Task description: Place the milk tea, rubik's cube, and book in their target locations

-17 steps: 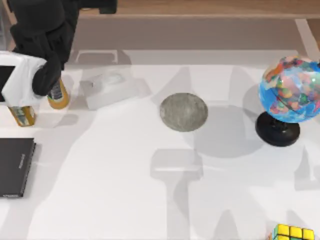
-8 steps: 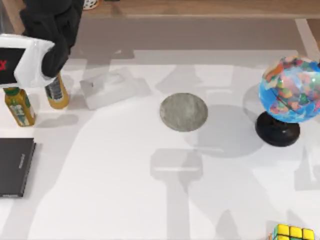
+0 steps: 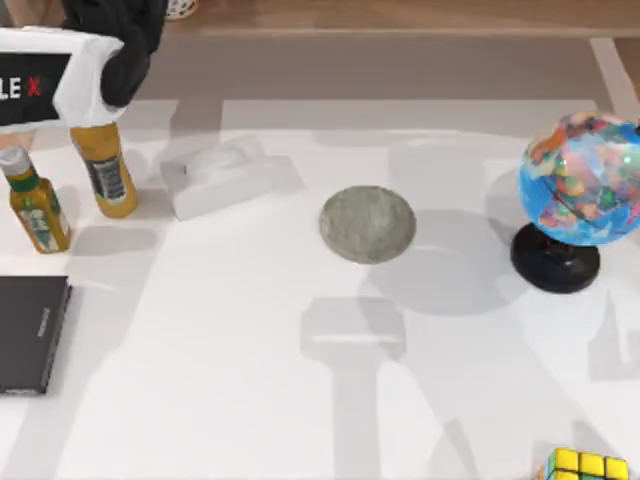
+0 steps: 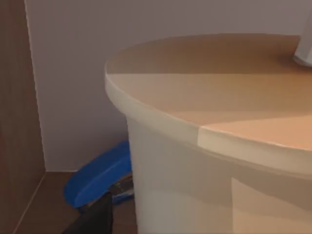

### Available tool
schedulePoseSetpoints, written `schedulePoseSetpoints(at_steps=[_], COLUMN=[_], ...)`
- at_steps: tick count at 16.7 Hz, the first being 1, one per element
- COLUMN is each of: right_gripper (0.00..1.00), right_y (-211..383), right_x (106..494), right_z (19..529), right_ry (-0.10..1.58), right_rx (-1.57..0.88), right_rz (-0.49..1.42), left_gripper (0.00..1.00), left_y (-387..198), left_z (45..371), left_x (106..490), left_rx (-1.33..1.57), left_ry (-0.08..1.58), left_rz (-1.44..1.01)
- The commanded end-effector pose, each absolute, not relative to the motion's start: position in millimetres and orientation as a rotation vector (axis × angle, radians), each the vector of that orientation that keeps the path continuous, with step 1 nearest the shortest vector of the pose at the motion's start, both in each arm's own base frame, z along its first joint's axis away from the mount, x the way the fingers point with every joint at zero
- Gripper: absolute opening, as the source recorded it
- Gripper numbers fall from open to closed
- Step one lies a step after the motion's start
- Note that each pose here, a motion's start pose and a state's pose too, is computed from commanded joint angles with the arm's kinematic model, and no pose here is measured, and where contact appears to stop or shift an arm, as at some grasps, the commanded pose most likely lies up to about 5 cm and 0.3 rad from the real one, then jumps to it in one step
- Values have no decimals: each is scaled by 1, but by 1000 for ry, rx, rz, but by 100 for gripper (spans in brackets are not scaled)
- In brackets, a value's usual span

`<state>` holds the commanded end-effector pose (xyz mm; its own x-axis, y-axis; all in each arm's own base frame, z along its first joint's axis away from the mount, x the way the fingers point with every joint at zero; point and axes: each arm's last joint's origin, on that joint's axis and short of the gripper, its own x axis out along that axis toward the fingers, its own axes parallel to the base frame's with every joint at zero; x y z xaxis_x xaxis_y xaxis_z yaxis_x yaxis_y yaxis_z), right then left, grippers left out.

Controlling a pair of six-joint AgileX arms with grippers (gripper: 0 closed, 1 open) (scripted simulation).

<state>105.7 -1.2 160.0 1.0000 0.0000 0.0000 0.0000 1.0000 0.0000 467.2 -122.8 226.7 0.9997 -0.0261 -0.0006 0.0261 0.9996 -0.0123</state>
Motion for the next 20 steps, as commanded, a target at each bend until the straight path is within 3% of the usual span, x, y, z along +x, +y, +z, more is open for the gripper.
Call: schedulePoseSetpoints(at_steps=[3,16,20], right_gripper=[100,100,100], right_y=[-1,-1,-1], right_x=[106,106,106], right_z=[160,160,160], right_ry=[0,0,0], right_rx=[0,0,0], right_rz=[0,0,0], left_gripper=[100,2,0], left_y=[-123,-123,-123], left_z=[227,227,227], left_x=[467,467,467], left_rx=[-12,-12,-12], left_ry=[1,1,1], left_rz=[-26,-26,-26])
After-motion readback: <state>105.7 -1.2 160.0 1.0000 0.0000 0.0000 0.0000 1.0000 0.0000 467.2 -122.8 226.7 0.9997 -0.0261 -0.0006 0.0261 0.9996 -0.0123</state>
